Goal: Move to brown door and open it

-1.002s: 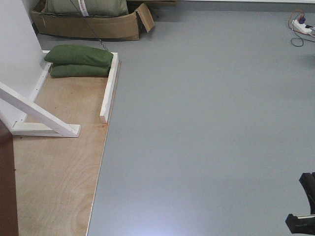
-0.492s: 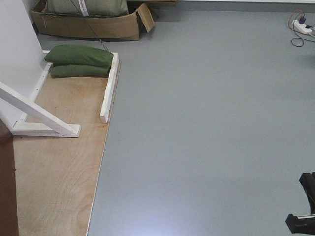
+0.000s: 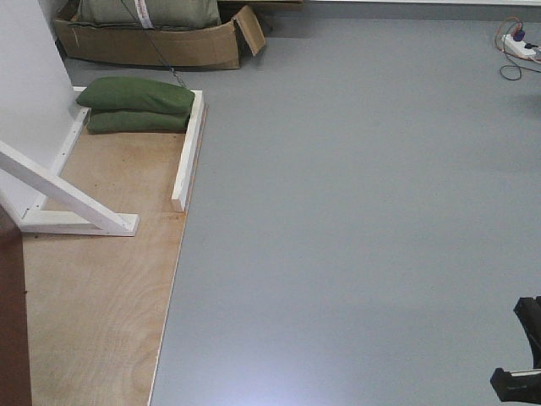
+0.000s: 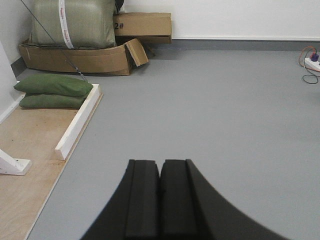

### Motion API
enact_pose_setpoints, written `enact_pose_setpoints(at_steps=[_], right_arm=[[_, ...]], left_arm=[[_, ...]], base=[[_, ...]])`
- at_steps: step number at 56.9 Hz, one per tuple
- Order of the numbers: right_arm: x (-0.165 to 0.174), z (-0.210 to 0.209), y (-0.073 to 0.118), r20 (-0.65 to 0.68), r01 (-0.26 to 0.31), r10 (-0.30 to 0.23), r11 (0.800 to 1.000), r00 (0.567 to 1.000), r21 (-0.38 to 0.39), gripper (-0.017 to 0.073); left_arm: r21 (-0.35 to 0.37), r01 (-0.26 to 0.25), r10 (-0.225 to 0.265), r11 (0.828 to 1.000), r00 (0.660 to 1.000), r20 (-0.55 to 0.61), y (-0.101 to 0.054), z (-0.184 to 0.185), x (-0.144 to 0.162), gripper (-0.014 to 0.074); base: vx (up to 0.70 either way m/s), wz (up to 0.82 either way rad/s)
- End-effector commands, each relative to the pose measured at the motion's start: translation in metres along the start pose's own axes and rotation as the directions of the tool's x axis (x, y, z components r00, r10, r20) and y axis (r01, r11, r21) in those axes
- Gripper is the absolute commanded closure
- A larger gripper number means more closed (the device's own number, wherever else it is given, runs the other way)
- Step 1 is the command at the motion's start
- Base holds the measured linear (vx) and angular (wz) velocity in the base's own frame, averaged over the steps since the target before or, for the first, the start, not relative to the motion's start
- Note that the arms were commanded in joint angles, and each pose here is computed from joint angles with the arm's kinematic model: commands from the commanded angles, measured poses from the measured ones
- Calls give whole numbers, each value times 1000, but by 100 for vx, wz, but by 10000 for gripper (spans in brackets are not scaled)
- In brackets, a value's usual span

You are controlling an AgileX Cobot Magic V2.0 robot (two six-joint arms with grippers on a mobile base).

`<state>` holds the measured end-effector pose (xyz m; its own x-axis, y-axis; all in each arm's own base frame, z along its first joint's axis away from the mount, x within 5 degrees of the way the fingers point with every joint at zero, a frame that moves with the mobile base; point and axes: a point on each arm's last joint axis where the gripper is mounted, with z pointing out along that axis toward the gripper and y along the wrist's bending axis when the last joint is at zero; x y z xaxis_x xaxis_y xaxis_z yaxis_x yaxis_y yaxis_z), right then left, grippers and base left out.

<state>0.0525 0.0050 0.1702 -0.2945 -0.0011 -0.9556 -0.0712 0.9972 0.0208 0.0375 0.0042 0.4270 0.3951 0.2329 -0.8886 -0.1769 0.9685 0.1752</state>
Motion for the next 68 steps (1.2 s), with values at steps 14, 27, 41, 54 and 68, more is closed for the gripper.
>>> enact_pose_setpoints(at_steps=[14,27,41,54,68], right_arm=[[-6,0,0,78,10,-10,1000,997,4,559],[-6,0,0,78,10,-10,1000,997,4,559],[-6,0,0,78,10,-10,1000,997,4,559],[-6,0,0,78,10,-10,1000,997,4,559],[-6,0,0,78,10,-10,1000,997,4,559]], left_arm=[[-161,-651,667,741,741,73,10,-4,-48,542],[-118,-821,783,559,569,-251,29,-7,-30,542],[-254,-792,643,555,602,-474,52,-17,-25,542],[-607,-605,505,515,787,-356,67,-29,-45,542],[-865,-338,264,370,931,-251,85,-55,-49,542]], base=[[0,0],[0,0],[0,0],[0,0],[0,0]])
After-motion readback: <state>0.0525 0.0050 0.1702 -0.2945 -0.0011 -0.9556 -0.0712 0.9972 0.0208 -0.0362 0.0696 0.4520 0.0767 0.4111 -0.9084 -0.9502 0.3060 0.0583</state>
